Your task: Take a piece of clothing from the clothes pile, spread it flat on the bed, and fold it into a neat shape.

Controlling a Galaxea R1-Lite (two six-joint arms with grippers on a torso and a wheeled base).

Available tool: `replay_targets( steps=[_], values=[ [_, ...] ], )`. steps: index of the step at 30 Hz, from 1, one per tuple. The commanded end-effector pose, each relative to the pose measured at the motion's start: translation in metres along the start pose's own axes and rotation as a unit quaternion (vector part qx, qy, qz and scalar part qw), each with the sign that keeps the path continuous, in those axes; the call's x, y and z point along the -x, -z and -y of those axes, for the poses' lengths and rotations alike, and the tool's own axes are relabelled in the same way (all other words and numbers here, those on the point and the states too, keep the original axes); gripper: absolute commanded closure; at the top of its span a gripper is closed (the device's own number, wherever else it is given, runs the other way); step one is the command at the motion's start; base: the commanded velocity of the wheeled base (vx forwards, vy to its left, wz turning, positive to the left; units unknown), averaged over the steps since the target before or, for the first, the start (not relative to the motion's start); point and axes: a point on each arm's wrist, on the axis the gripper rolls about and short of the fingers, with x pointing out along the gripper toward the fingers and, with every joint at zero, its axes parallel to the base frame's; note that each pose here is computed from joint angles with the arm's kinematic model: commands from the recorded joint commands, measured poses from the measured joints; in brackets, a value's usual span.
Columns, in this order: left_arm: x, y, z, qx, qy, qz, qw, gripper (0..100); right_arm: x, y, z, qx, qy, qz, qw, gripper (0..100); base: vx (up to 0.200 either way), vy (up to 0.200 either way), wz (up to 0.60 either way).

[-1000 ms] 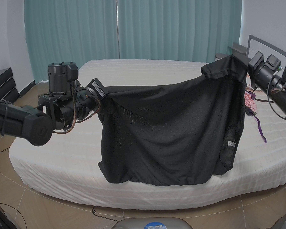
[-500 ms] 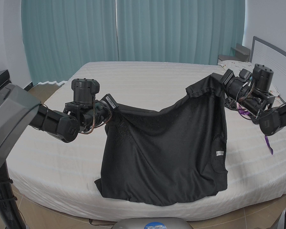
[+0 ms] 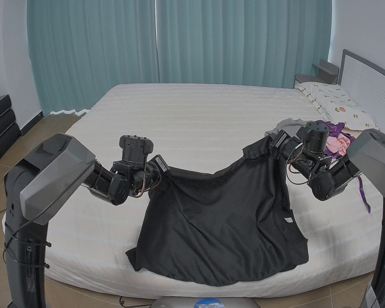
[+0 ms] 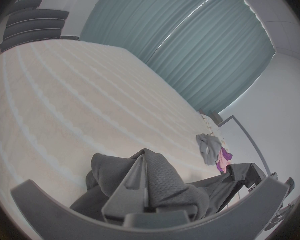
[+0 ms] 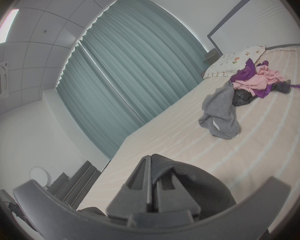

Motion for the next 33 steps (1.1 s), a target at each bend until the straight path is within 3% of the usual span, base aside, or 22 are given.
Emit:
replay_targets(
  steps=[1, 2, 3, 4, 9, 15, 18, 22, 28, 33],
  values=[
    [-0.028, 0.026, -0.024, -0.002, -0.028, -0.026, 0.9992, 100, -0.016, 0.038, 0.029, 0.003, 0.030, -0.032, 0.9990, 100, 0.000, 0.000, 0.00],
    [-0.031, 0.027, -0.026, -0.001, -0.029, -0.028, 0.9992, 100, -0.017, 0.042, 0.032, 0.003, 0.033, -0.036, 0.9988, 0, 0.000, 0.000, 0.00],
    [-0.033, 0.029, -0.027, 0.000, -0.031, -0.028, 0.9991, 100, -0.017, 0.046, 0.035, 0.003, 0.036, -0.041, 0.9985, 0, 0.000, 0.000, 0.00],
    [-0.036, 0.032, -0.030, 0.004, -0.034, -0.031, 0.9990, 0, -0.018, 0.051, 0.039, 0.003, 0.041, -0.046, 0.9981, 0, 0.000, 0.000, 0.00],
    [-0.043, 0.045, -0.040, 0.007, -0.050, -0.040, 0.9979, 0, -0.018, 0.072, 0.059, 0.006, 0.070, -0.077, 0.9946, 0, 0.000, 0.000, 0.00],
    [-0.035, 0.023, -0.049, 0.018, -0.079, -0.043, 0.9958, 0, -0.014, 0.040, 0.064, 0.000, 0.078, -0.053, 0.9955, 0, 0.000, 0.000, 0.00],
    [-0.020, 0.014, -0.051, 0.024, -0.111, -0.094, 0.9890, 0, -0.003, 0.030, 0.067, -0.005, 0.098, -0.089, 0.9912, 0, 0.000, 0.000, 0.00],
    [-0.008, 0.006, -0.052, 0.036, -0.110, -0.140, 0.9833, 0, 0.011, 0.013, 0.062, -0.020, 0.078, -0.110, 0.9907, 0, 0.000, 0.000, 0.00],
    [0.005, 0.002, -0.059, 0.048, -0.104, -0.170, 0.9788, 0, 0.017, -0.005, 0.056, -0.053, 0.069, -0.094, 0.9918, 0, 0.000, 0.000, 0.00],
    [0.017, -0.002, -0.065, 0.061, -0.098, -0.184, 0.9762, 0, 0.033, 0.001, 0.064, -0.067, 0.066, -0.135, 0.9865, 0, 0.000, 0.000, 0.00]
  ],
)
